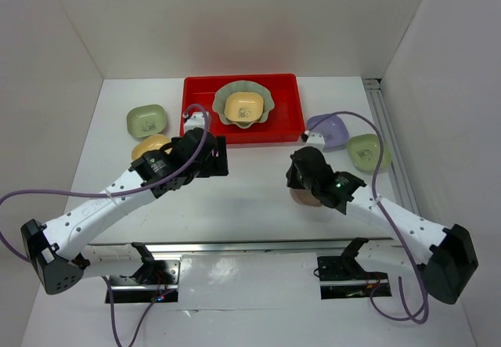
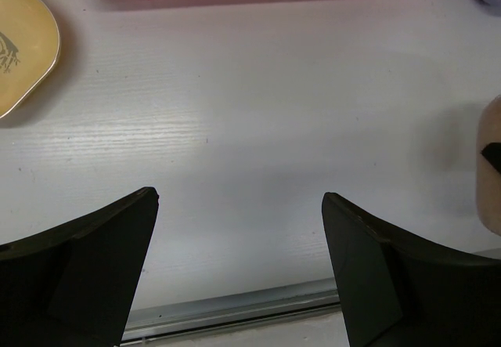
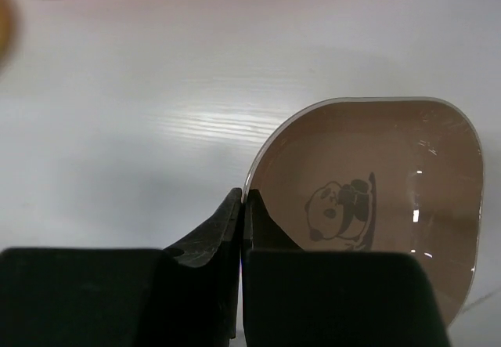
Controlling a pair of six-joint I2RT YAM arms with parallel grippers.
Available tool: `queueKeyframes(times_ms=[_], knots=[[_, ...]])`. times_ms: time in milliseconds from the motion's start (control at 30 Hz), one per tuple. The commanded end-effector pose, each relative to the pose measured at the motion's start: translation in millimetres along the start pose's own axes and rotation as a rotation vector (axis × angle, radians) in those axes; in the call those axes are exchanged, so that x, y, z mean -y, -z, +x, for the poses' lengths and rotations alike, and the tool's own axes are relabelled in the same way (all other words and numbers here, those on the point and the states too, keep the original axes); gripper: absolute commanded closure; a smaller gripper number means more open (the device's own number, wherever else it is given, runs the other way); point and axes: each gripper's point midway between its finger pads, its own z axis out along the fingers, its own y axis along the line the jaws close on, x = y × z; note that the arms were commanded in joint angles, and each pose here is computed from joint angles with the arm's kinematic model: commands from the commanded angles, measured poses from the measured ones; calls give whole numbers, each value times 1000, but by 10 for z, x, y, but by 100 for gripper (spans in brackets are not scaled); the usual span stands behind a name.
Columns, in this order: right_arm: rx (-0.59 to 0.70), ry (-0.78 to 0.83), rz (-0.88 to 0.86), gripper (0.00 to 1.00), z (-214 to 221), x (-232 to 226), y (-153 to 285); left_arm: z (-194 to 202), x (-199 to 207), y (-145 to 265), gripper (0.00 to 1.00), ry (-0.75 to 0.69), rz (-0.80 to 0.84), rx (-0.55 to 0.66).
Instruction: Place the plates into the plastic bin on the countertop
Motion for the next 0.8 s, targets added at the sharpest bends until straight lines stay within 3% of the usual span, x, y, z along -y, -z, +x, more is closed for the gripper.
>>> queueKeyframes(times_ms=[0, 233, 333, 367, 433, 467, 567, 633, 667, 767], knots=[[94, -45, -145, 100, -533, -438, 452, -212, 36, 157, 1, 18, 27, 63], [353, 22, -451, 100, -1512, -1170, 905, -181, -86, 300, 1, 94, -3, 54], [427, 23, -531, 100, -1983, -1385, 809, -97, -231, 367, 1, 149, -44, 47], [399, 31, -537, 100, -2006, -1446, 579, -102, -278, 403, 1, 166, -57, 56], [458, -9, -636, 100, -2402, -1578, 571, -5, -390, 437, 1, 200, -89, 43], [448, -26, -645, 100, -2471, -1627, 313, -18, -418, 504, 1, 222, -73, 60], [476, -67, -710, 100, -2835, -1746, 144, 55, -485, 563, 1, 225, -61, 56], [425, -98, -711, 100, -2843, -1811, -310, 76, -541, 629, 1, 230, -55, 63], [455, -104, -743, 100, -3006, -1913, -290, 138, -570, 627, 1, 214, -58, 47], [476, -179, -758, 100, -3095, -1936, -831, 206, -601, 629, 1, 194, -51, 36]])
